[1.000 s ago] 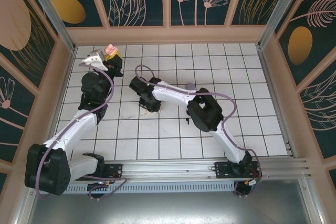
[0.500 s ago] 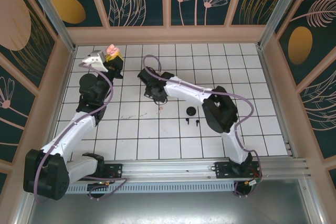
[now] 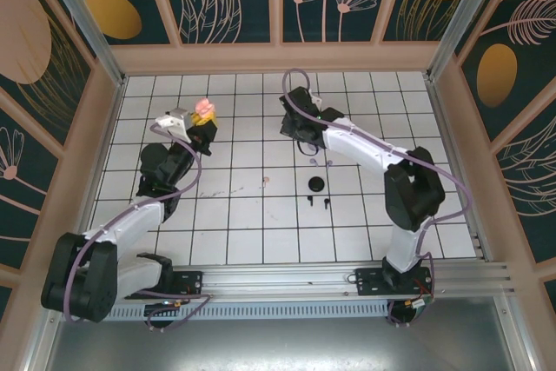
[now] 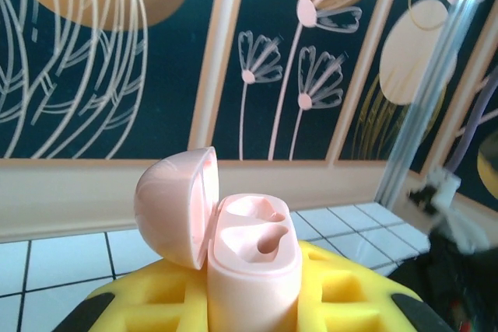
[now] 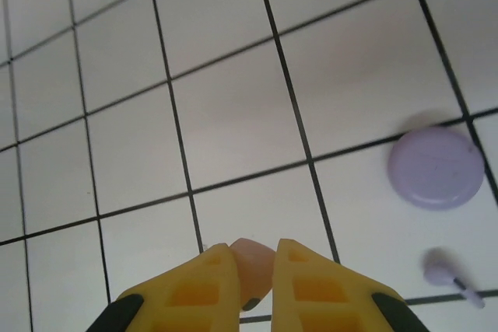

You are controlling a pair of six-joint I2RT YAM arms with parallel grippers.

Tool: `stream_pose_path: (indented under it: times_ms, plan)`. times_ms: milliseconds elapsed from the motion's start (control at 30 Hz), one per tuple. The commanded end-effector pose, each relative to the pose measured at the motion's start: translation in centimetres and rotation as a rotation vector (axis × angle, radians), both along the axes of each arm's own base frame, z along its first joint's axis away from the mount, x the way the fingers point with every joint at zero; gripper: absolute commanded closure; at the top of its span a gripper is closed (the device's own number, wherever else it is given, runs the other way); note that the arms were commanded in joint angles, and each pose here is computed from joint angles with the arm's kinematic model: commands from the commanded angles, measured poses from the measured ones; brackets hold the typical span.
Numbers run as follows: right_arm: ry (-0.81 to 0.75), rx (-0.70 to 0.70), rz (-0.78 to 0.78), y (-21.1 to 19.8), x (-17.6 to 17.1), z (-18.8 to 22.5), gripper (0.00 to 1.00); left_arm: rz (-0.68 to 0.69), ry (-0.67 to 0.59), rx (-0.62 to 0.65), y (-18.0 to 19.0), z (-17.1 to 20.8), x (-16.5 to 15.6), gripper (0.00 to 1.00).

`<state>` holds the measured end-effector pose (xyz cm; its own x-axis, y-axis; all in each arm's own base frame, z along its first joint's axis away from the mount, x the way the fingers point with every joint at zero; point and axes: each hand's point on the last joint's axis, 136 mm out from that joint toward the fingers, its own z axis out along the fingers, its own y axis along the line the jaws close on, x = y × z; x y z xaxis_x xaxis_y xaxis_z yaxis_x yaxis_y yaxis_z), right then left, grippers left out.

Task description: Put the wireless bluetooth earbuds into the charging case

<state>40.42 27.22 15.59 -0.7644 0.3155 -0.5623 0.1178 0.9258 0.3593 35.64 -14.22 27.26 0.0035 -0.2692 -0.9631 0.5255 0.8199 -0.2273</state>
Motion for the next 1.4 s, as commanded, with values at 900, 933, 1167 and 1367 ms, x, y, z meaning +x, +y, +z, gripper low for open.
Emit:
stream_pose_path:
  times_ms: [900, 933, 1167, 1367]
  plan:
    - [-0.703, 0.081, 0.778, 4.0, -7.4, 18.5, 0.87, -0.517, -0.267, 0.207, -12.0, -1.5, -1.5, 1.0]
    - [-0.704, 0.08, 0.8, 4.2, -7.7, 18.5, 0.87, -0.527, -0.268, 0.208, -12.2, -1.4, -1.5, 1.0]
    - [-0.713, 0.034, 0.854, 4.6, -8.8, 17.9, 0.87, -0.581, -0.266, 0.234, -13.6, -1.0, -1.4, 1.0]
    - [-0.729, -0.054, 0.833, 5.5, -9.0, 17.3, 0.9, -0.596, -0.245, 0.238, -14.1, -1.2, -1.1, 1.0]
